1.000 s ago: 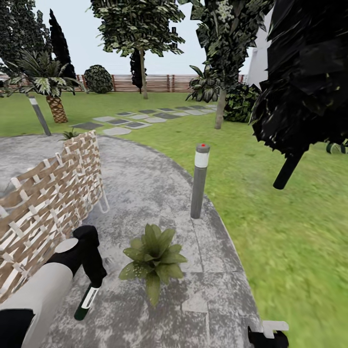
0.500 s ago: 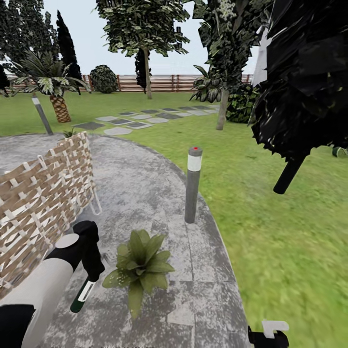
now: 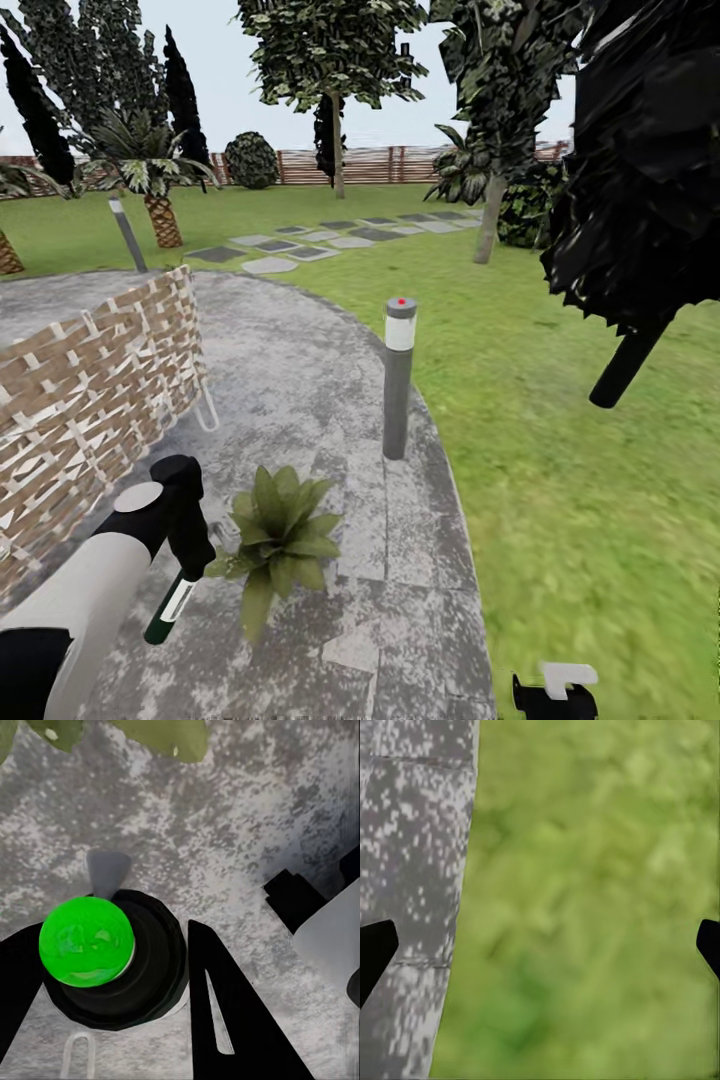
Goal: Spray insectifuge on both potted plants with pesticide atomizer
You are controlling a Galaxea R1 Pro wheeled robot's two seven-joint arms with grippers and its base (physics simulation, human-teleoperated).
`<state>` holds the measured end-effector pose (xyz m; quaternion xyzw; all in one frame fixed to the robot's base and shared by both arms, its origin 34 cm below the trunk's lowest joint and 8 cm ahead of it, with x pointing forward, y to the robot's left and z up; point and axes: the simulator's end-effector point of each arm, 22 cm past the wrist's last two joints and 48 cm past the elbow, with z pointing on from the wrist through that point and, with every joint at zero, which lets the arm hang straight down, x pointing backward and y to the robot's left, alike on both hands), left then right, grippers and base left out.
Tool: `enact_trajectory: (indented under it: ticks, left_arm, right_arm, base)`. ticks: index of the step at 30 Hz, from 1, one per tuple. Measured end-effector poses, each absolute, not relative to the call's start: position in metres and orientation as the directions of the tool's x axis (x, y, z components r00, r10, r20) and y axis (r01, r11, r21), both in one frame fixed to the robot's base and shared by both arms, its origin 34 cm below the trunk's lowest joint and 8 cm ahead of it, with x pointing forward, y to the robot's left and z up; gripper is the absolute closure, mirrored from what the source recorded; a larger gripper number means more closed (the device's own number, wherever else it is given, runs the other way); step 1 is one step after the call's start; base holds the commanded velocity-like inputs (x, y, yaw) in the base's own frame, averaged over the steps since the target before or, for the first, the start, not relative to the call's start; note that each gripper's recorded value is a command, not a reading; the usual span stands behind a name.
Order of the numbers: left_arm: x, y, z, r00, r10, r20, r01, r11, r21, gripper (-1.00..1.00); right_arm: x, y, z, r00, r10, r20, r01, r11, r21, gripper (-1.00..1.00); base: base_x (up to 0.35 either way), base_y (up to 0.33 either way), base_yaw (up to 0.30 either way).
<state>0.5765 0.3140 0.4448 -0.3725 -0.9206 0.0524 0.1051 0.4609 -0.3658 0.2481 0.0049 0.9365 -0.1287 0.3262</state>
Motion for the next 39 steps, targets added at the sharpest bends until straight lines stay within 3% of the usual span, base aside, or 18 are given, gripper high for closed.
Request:
enact_trajectory:
  ticks: [16,25,35,39]
  left_arm:
    - [0.575,0.318,0.445,-0.704,0.692,0.158,0.671,0.722,-0.172,1.00]
    - [0.564,0.317,0.437,-0.717,0.675,0.175,0.648,0.738,-0.190,1.00]
    - [0.520,0.318,0.407,-0.725,0.654,0.216,0.605,0.754,-0.256,1.00]
    - [0.524,0.308,0.403,-0.775,0.615,0.147,0.562,0.776,-0.285,1.00]
  right_arm:
    - [0.461,-0.364,0.248,-0.788,-0.077,-0.611,0.090,0.967,-0.237,-1.00]
    - [0.461,-0.365,0.248,-0.787,-0.076,-0.613,0.091,0.967,-0.237,-1.00]
    - [0.461,-0.364,0.248,-0.787,-0.076,-0.613,0.091,0.967,-0.236,-1.00]
    - [0.461,-0.364,0.248,-0.787,-0.076,-0.613,0.091,0.967,-0.237,-1.00]
  base:
    - [-0.220,-0.230,0.212]
    - [0.199,-0.162,0.055]
    - [0.009,-0.005,0.260]
    - [0.095,-0.055,0.212]
